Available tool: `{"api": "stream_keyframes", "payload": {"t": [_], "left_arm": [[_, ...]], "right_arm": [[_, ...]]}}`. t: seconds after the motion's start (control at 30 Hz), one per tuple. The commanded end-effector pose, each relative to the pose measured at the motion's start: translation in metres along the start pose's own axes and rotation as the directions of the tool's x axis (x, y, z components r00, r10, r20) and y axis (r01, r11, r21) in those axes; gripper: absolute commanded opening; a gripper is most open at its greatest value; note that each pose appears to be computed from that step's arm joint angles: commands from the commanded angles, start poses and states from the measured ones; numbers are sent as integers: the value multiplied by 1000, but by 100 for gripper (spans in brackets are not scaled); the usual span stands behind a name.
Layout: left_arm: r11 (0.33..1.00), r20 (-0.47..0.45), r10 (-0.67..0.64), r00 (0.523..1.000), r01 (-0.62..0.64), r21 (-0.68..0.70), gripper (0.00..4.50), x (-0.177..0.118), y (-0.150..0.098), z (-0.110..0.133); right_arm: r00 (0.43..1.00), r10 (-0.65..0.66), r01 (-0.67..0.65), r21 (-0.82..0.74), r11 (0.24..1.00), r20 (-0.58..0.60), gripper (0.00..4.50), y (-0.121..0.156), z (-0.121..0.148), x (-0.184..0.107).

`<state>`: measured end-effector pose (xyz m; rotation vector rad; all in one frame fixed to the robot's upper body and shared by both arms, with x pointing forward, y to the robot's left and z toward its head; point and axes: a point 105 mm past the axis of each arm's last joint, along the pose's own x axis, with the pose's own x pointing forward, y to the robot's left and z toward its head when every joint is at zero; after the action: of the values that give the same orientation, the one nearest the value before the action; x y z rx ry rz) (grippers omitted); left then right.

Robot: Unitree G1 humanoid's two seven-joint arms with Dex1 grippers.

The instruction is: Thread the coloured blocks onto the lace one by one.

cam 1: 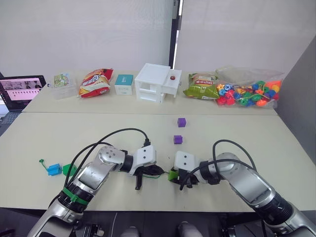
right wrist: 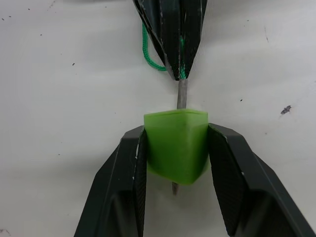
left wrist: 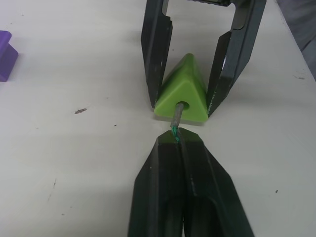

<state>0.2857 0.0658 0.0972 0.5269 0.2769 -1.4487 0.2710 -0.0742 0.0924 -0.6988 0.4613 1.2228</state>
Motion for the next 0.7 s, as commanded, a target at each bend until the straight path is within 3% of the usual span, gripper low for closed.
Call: {"api": "stream_keyframes", "payload": {"t": [0.03,0.47,0.7], "left_arm": [[999,10,0,1000,0,41,4,0,2,9],[995,30,-64,998,61,75,4,16,-6,22],[996,-25,-56,998,58,67,4,20,-4,15]], "right_arm": [[998,-26,29,56,998,-52,131,-3,-16,-1],[998,-33,36,63,997,-52,131,-4,-16,-1],[998,-31,34,67,997,-50,131,-2,-16,0]]}}
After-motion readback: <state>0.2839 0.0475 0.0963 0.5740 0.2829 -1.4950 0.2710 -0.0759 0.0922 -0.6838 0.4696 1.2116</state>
